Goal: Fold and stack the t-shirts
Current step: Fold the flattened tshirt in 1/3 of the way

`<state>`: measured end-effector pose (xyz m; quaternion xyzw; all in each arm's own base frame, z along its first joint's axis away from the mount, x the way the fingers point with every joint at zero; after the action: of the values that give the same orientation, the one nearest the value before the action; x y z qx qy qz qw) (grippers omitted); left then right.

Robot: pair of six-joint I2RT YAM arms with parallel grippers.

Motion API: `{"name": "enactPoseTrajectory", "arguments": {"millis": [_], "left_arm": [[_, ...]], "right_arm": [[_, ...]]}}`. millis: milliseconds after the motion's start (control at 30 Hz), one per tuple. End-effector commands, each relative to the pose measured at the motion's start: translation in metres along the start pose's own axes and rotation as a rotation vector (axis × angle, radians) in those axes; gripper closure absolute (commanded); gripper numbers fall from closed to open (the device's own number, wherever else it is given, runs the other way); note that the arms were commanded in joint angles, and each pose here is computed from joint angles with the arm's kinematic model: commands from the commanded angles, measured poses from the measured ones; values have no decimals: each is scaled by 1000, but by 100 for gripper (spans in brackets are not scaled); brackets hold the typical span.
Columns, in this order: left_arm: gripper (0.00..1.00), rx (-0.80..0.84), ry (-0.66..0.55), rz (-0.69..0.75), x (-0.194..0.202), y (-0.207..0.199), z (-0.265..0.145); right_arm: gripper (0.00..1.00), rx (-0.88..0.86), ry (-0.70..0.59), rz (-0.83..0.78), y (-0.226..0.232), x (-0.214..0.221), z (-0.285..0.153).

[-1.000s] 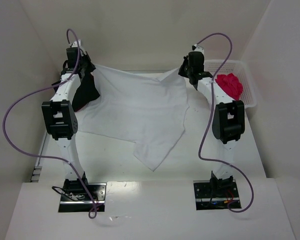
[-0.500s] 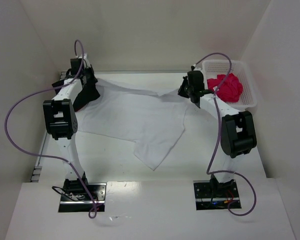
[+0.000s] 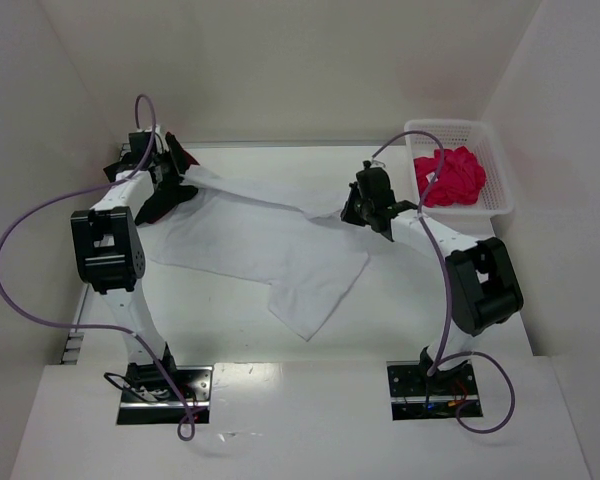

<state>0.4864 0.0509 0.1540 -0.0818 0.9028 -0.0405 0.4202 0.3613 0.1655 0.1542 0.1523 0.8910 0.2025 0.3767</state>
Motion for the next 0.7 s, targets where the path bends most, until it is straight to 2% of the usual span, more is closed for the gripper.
{"name": "enactPoseTrajectory", "arguments": {"millis": [0,100,333,367,433,467,500,567,600,633,667], "left_arm": [[100,-8,-57,-30,-13,-1,-11],[100,3,-44,-31,-11,-2,-8],[100,18,-20,-34,-9,-3,-4],[100,17,-11,-35,-5,-3,-3],[100,16,0,-37,-3,-2,-3],[96,16,0,-37,-5,-3,-5],[87,15,2,-37,-7,-3,-6],[63,15,2,-37,-7,-3,-6],[41,27,-19,-34,-15,-5,-11],[35,27,-20,-34,-15,-5,-11],[35,38,-43,-39,-21,-8,-17]], "right_arm": [[100,54,-49,2,-5,-4,-21],[100,53,-60,1,-6,-4,-28],[100,56,110,-23,-25,34,-21],[93,48,117,-22,-24,35,-22],[63,65,140,-35,-29,41,-23],[56,71,147,-45,-29,40,-24],[48,71,147,-45,-29,40,-24],[39,87,116,-56,-27,32,-25],[36,82,91,-66,-24,25,-27],[33,70,76,-65,-17,17,-29],[32,70,52,-59,-15,9,-30]]}}
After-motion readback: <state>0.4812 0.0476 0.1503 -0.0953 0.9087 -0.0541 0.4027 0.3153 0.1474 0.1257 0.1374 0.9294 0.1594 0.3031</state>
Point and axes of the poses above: each gripper's point midway between its finger pads, its own z axis out along the fingers, its own y axis along the line the jaws close on, x = y × z, the point moved 7 cm from there along -z, back along the fingers, and after that the axes turned 8 degrees about z, right-handed, at the moved point
